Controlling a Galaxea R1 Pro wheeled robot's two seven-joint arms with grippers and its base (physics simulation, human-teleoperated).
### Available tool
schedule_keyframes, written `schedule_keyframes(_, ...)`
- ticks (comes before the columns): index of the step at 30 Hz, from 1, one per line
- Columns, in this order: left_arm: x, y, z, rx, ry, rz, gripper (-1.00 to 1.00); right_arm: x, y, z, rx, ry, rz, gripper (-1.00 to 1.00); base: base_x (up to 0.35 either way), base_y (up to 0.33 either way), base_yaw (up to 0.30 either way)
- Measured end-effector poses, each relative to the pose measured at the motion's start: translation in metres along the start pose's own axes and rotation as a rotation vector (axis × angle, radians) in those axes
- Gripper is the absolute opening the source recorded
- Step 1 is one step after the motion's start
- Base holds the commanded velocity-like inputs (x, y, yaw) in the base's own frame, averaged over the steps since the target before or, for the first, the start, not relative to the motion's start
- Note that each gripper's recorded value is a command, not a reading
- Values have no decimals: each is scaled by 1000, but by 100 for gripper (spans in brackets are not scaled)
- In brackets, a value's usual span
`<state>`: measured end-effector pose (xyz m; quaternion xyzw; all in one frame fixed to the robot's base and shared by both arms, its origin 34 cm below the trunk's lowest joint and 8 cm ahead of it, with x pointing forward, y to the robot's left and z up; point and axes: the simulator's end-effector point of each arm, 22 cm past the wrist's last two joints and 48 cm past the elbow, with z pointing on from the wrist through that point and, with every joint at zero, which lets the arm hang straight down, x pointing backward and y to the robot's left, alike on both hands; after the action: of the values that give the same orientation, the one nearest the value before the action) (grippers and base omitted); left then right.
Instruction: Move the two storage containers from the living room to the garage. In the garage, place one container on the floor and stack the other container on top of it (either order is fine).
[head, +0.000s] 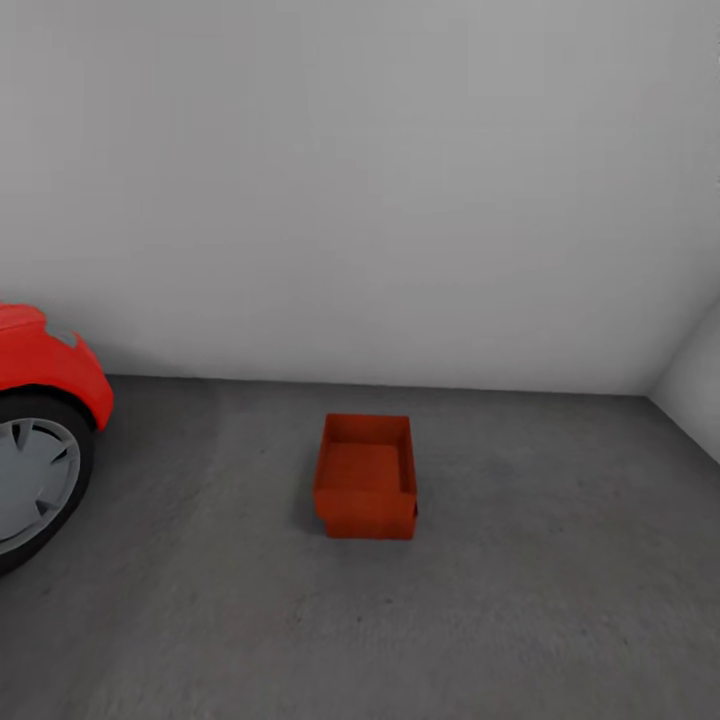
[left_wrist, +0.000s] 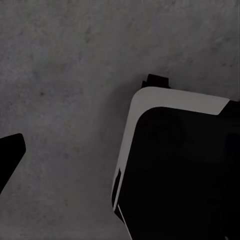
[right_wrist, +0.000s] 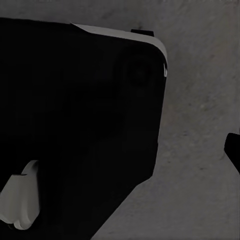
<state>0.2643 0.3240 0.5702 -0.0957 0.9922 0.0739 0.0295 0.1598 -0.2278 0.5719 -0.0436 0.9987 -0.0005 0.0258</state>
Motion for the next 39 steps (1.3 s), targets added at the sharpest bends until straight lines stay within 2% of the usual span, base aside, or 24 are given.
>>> schedule_keyframes(39,-24,-3,-8,11,-60,-9,100,-25,-5,-2,10,-68,-4,100,0,0,0)
